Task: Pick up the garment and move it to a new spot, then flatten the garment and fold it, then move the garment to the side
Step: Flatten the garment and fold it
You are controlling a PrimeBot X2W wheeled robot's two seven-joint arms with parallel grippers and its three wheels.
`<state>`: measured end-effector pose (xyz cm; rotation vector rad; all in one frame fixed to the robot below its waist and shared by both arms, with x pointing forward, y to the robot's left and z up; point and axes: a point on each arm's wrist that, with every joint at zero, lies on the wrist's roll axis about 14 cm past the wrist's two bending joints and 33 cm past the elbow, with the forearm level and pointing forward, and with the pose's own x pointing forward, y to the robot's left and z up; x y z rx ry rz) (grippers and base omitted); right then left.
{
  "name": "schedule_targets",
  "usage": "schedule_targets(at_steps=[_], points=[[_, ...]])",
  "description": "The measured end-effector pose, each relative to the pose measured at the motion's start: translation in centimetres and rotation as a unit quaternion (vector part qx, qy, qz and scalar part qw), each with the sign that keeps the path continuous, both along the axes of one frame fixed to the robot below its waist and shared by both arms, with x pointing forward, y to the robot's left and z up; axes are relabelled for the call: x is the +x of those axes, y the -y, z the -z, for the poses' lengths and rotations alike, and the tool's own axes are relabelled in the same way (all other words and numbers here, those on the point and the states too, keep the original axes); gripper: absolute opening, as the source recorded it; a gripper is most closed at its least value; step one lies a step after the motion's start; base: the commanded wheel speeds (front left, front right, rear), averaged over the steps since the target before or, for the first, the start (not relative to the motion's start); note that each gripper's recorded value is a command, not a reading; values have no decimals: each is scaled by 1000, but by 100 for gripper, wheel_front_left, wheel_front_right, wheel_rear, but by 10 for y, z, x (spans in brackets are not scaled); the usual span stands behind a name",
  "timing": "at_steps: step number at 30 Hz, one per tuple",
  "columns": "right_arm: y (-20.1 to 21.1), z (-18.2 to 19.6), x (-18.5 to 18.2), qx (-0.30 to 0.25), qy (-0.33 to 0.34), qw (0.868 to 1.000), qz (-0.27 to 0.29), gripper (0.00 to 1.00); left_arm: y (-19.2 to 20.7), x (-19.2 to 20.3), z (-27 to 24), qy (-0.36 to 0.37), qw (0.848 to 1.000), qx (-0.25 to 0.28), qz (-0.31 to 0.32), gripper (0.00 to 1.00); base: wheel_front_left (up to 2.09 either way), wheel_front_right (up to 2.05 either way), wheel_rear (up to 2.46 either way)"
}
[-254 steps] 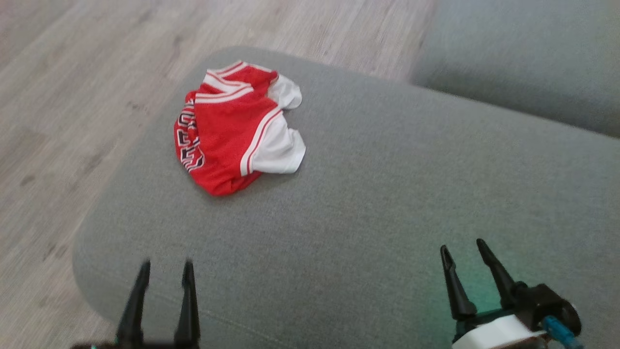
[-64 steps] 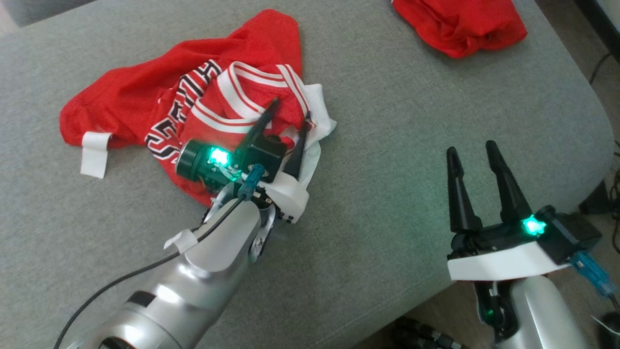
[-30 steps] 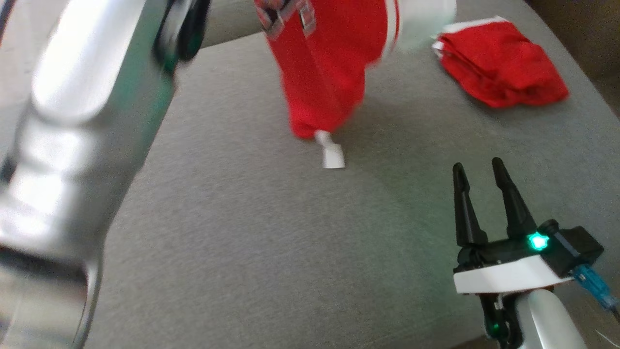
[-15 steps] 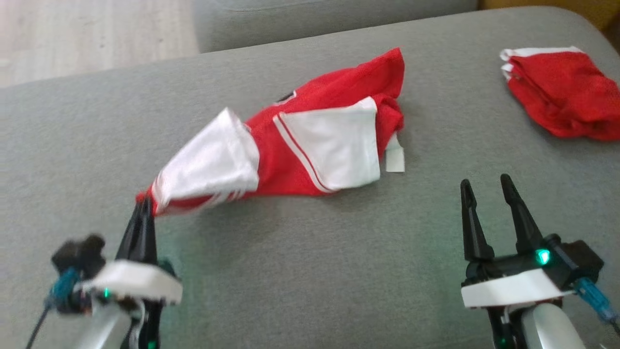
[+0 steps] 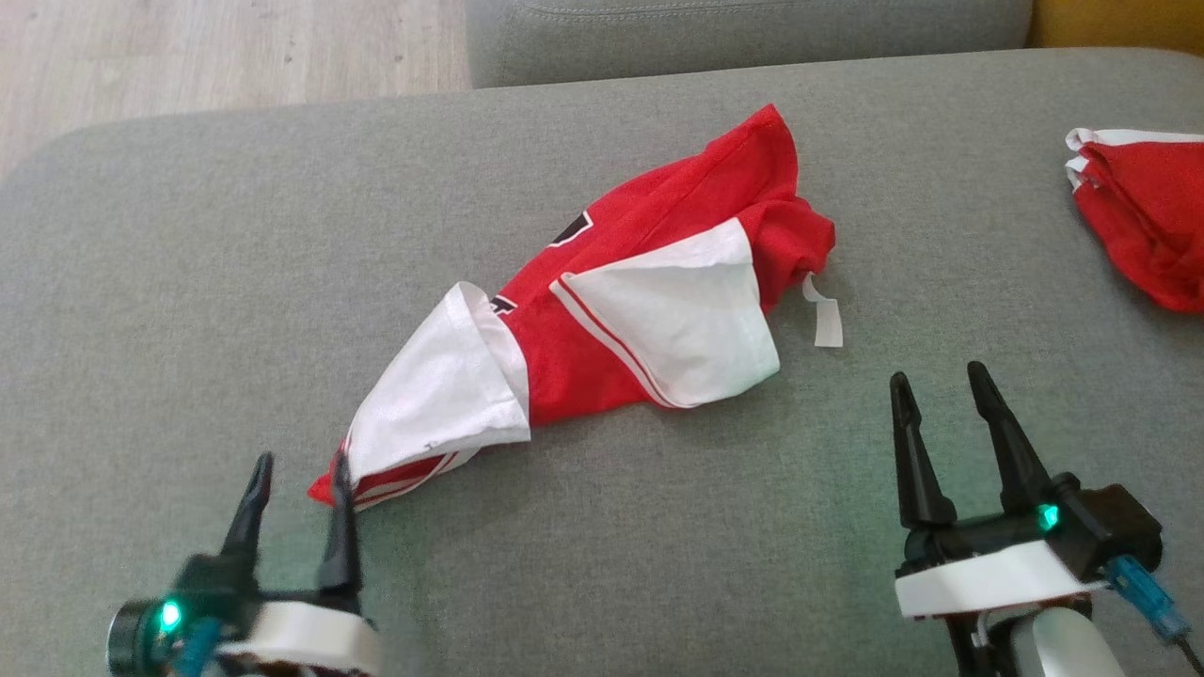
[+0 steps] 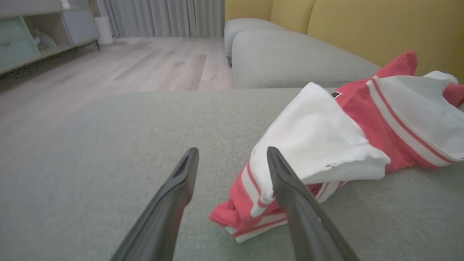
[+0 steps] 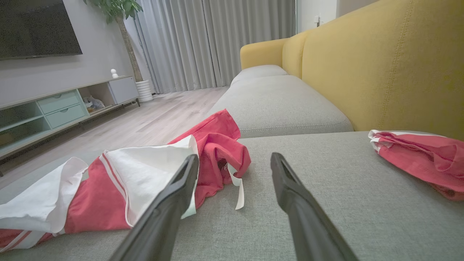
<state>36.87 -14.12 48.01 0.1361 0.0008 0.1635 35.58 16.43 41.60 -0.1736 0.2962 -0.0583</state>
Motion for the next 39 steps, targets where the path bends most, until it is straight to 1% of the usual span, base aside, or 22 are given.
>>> schedule_targets(at_steps=[3, 7, 11, 12, 15, 17, 21, 25, 30, 33, 36, 37, 38, 39], points=[[-3, 1, 1, 1, -2, 1000, -4, 100, 12, 5, -22, 55, 995, 69, 38, 100, 0, 0, 0], [-4, 3, 1, 1, -5, 1000, -5, 100, 47, 1, -25, 86, 982, 120, 119, 100, 0, 0, 0], [-4, 7, 0, 1, -11, 1000, -5, 100, 75, 8, -19, 97, 960, 174, 197, 100, 0, 0, 0], [-3, 9, 0, 1, -14, 1000, -4, 100, 83, 17, -18, 101, 949, 201, 223, 100, 0, 0, 0], [0, 9, 1, 0, -15, 1000, 1, 100, 91, 31, -16, 103, 935, 237, 245, 100, 0, 0, 0], [3, 9, 3, 0, -14, 1000, 6, 100, 93, 36, -10, 92, 930, 248, 255, 100, 0, 0, 0], [11, 13, 2, 1, -20, 1000, 18, 100, 97, 36, 6, 64, 926, 254, 271, 100, 0, 0, 0], [16, 15, 2, 0, -25, 999, 25, 100, 100, 34, 13, 47, 928, 245, 278, 100, 0, 0, 0], [16, 18, 4, 4, -28, 999, 27, 100, 102, 30, 14, 43, 927, 243, 284, 100, 0, 0, 0], [14, 17, 6, 5, -26, 999, 23, 100, 99, 30, 16, 42, 925, 252, 283, 100, 0, 0, 0], [13, 14, 11, 5, -21, 1000, 21, 100, 99, 29, 18, 44, 919, 263, 290, 100, 0, 0, 0], [13, 14, 12, 5, -20, 1000, 21, 100, 99, 29, 19, 44, 917, 267, 293, 91, 0, 0, 0], [13, 14, 12, 5, -21, 1000, 21, 100, 98, 30, 20, 43, 916, 271, 292, 72, 0, 0, 0], [13, 14, 12, 5, -21, 1000, 21, 100, 97, 31, 22, 43, 915, 275, 291, 48, 0, 0, 0]])
